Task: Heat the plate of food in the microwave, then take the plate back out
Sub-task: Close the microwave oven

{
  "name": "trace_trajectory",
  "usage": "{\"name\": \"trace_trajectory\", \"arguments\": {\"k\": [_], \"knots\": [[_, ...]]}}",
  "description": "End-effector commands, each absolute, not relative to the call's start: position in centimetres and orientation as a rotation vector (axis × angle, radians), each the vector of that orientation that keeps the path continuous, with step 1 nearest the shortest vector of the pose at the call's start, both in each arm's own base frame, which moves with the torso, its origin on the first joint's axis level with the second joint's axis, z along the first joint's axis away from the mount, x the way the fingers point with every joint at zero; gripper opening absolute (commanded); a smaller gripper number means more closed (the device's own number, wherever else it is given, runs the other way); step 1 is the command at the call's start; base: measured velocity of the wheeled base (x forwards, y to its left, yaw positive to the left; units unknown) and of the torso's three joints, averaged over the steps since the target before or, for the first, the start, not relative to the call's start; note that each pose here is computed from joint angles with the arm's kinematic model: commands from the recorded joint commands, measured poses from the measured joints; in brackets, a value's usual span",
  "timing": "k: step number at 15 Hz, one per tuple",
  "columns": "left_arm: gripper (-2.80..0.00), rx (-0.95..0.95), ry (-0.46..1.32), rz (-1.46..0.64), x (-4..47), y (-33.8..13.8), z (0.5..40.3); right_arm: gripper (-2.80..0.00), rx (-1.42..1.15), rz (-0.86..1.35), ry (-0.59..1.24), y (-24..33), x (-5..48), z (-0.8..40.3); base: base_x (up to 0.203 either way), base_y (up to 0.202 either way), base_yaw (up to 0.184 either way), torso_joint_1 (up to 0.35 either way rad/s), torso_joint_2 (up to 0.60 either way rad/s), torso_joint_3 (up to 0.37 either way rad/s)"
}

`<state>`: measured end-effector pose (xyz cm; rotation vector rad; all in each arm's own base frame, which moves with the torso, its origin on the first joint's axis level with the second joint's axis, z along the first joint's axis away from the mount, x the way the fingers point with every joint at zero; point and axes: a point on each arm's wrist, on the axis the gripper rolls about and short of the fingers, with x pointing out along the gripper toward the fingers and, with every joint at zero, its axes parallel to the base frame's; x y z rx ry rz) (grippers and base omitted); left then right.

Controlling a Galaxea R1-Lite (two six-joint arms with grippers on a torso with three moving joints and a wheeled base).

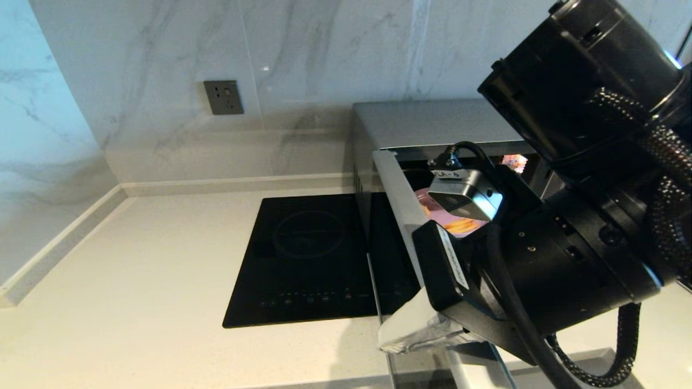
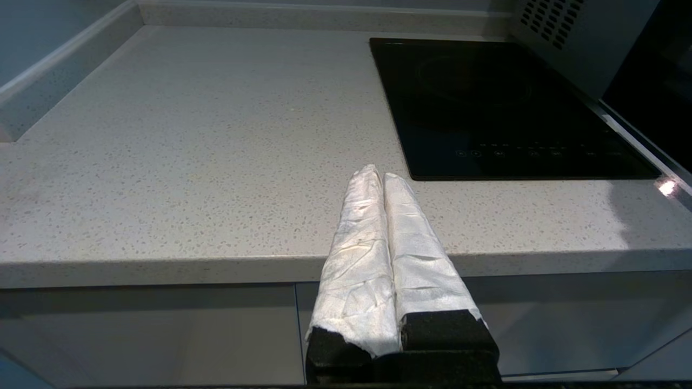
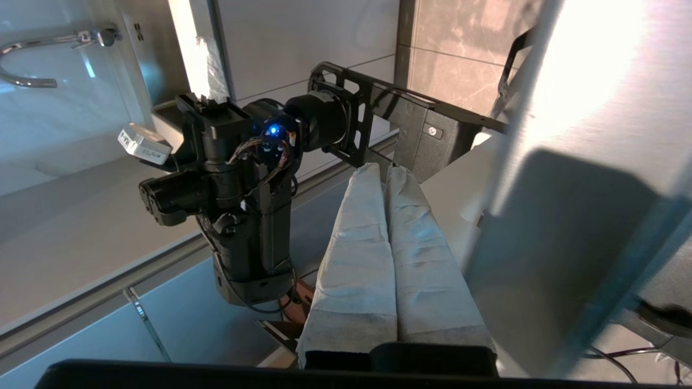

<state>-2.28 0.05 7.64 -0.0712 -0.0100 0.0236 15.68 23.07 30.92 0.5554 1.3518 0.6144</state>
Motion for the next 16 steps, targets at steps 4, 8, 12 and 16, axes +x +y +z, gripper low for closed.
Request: {"name": "trace_trajectory", "arguments": {"k": [4, 8, 12, 16], "knots": [[-2.8, -0.072, -0.009, 0.024, -2.3, 0.0, 7.6, -2.8, 0.55, 0.543, 1.303, 21.9, 15.3, 31.5, 0.0, 0.0, 0.0, 0.0, 0.0, 0.0], [-2.8, -0.072, -0.009, 0.024, -2.3, 0.0, 7.6, -2.8, 0.496, 0.375, 1.2, 20.9, 15.3, 31.3, 0.0, 0.0, 0.0, 0.0, 0.0, 0.0], [-2.8, -0.072, -0.009, 0.024, -2.3, 0.0, 7.6, -2.8, 0.49, 0.303, 1.165, 19.7, 15.9, 31.3, 0.0, 0.0, 0.0, 0.0, 0.0, 0.0], [-2.8, -0.072, -0.009, 0.024, -2.3, 0.0, 7.6, -2.8, 0.489, 0.237, 1.129, 18.7, 16.5, 31.3, 0.0, 0.0, 0.0, 0.0, 0.0, 0.0]]}}
